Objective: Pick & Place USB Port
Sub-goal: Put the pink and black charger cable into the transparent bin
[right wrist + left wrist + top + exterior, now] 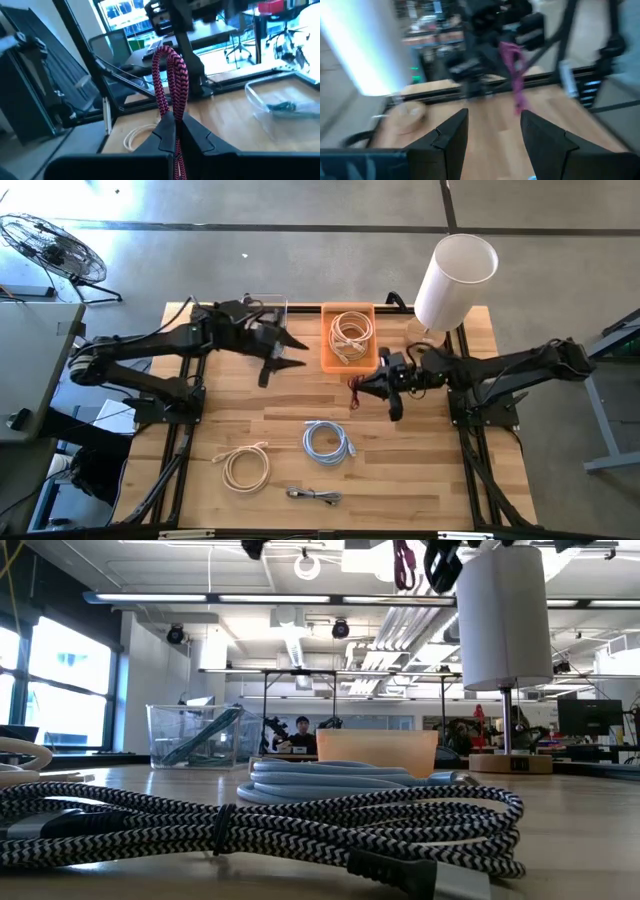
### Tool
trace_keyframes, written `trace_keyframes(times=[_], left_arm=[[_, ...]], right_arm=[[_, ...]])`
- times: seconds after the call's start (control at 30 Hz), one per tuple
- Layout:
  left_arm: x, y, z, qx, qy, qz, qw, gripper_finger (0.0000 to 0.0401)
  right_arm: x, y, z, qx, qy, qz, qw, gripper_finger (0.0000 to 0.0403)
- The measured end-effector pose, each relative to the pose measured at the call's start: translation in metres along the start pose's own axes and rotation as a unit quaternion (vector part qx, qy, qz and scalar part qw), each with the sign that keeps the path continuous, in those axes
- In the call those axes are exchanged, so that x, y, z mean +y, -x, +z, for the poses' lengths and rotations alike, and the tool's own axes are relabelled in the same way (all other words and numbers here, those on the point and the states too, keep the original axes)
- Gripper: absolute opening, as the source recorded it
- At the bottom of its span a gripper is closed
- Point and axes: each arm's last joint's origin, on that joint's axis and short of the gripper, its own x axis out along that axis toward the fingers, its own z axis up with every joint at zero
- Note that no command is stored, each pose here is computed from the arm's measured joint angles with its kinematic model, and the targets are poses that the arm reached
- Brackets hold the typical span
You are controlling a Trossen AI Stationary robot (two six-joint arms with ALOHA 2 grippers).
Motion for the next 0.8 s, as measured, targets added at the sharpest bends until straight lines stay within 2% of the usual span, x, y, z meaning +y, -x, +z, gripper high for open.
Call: trace_keyframes(times=[0.13,0.27,0.43,0.57,0.8], left_arm=[[0.003,-0.020,-0.004,-0.030,0.047,-0.072,0.996,0.0177],[0.008,-0.040,-0.010,-0.051,0.093,-0.110,0.988,0.0177],[0.010,-0.059,-0.022,-0.039,0.136,-0.149,0.979,0.0177],[0.005,-0.065,-0.026,-0.032,0.139,-0.172,0.975,0.0177],[-0.001,-0.068,-0.026,-0.030,0.138,-0.184,0.973,0.0177]], right_arm=[[0.004,-0.009,0.007,0.035,0.020,0.008,0.999,0.0000],[0.007,-0.023,0.014,0.044,0.037,0.025,0.998,0.0000],[0.011,-0.034,0.027,0.059,0.064,0.032,0.996,0.0000],[0.014,-0.036,0.039,0.073,0.084,0.011,0.994,0.0000],[0.021,-0.034,0.067,0.034,0.117,-0.005,0.993,0.0000]])
